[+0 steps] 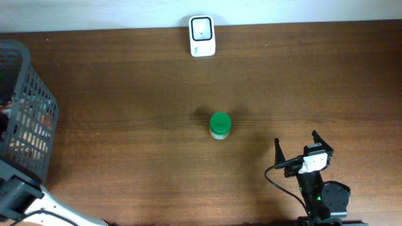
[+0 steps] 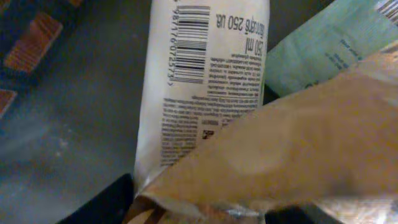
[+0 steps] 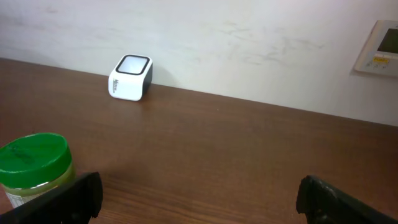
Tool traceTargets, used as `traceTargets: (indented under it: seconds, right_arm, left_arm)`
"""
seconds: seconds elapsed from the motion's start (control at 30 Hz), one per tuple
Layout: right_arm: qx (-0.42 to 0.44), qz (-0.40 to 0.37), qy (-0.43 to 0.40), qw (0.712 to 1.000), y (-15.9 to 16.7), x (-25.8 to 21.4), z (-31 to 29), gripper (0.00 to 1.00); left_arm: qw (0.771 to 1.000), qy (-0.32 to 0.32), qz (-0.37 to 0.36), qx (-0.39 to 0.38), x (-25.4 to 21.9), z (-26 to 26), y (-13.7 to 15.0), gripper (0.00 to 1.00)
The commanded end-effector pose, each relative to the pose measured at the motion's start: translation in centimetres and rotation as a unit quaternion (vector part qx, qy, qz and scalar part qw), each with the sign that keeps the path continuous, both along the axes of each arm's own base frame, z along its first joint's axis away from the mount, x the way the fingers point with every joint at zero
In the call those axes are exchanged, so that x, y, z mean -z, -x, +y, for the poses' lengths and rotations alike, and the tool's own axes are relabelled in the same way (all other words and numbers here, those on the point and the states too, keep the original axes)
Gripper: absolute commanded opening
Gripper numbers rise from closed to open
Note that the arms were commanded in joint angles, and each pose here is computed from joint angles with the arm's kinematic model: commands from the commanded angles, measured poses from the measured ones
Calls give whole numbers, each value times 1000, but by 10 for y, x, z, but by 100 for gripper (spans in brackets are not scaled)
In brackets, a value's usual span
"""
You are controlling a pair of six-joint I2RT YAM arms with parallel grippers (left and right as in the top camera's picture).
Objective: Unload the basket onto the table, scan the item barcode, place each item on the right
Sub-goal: 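Reach the left gripper back into the basket and grasp the grain bag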
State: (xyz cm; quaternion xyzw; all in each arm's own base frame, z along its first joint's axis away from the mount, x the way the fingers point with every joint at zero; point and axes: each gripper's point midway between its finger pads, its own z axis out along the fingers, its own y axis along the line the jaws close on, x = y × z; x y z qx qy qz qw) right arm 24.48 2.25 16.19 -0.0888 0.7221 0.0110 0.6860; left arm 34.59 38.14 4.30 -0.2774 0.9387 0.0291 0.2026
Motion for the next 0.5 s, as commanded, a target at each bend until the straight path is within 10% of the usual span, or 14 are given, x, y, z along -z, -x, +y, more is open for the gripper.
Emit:
traceTargets:
  seconds: [0.0, 0.23, 0.47]
  right_arm:
    - [0, 2, 0, 1000, 0, 2, 1, 98]
    - [0, 2, 0, 1000, 0, 3, 1, 98]
    - [0, 2, 0, 1000, 0, 3, 1, 98]
  left_arm:
    - [996, 74, 45, 16, 60, -35, 6, 49]
    - [998, 59, 2, -17, 6, -14, -16, 1]
    - [990, -12, -136, -36, -154, -1, -44, 0]
